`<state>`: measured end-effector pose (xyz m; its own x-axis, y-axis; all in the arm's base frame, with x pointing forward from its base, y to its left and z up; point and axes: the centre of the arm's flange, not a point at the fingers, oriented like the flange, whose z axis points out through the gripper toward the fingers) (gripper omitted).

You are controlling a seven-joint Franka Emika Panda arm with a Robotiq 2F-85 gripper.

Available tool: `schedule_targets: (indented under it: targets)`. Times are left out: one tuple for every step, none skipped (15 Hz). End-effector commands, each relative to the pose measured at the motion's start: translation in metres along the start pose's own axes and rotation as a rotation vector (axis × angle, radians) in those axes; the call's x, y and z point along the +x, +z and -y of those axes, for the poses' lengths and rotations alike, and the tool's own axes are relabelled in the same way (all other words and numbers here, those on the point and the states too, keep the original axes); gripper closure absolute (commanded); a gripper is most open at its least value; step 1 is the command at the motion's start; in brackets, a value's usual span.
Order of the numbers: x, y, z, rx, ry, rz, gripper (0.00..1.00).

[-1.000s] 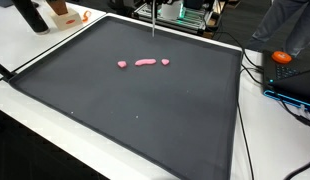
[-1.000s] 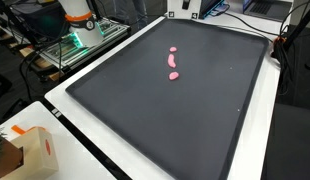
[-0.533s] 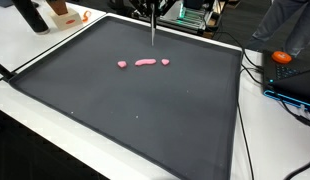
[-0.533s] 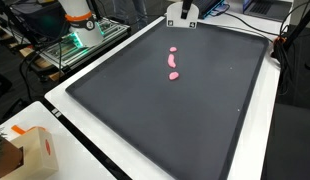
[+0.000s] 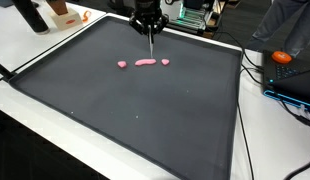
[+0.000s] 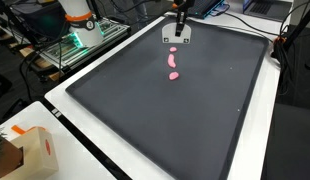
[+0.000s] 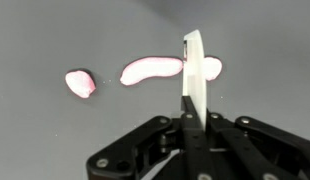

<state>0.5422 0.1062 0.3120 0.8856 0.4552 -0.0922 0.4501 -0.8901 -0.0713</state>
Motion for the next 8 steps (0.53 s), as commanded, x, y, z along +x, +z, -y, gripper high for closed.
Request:
schedule_targets:
  targets:
    - [-0.014, 0.028, -0.003, 0.018, -0.019, -0.014, 0.99]
    - [-0.015, 0.035, -0.003, 0.013, -0.019, -0.014, 0.99]
    - [-0.016, 0.041, -0.004, 0.009, -0.018, -0.011, 0.99]
    - [-0.016, 0.047, -0.005, 0.0, -0.012, -0.012, 0.99]
    - [-0.017, 0.052, -0.005, 0.002, -0.013, -0.011, 0.99]
    - [-0.017, 0.056, -0.006, -0.002, -0.01, -0.01, 0.99]
    - [-0.017, 0.06, -0.006, -0.003, -0.01, -0.007, 0.99]
    - [-0.017, 0.063, -0.007, -0.005, -0.008, -0.004, 0.99]
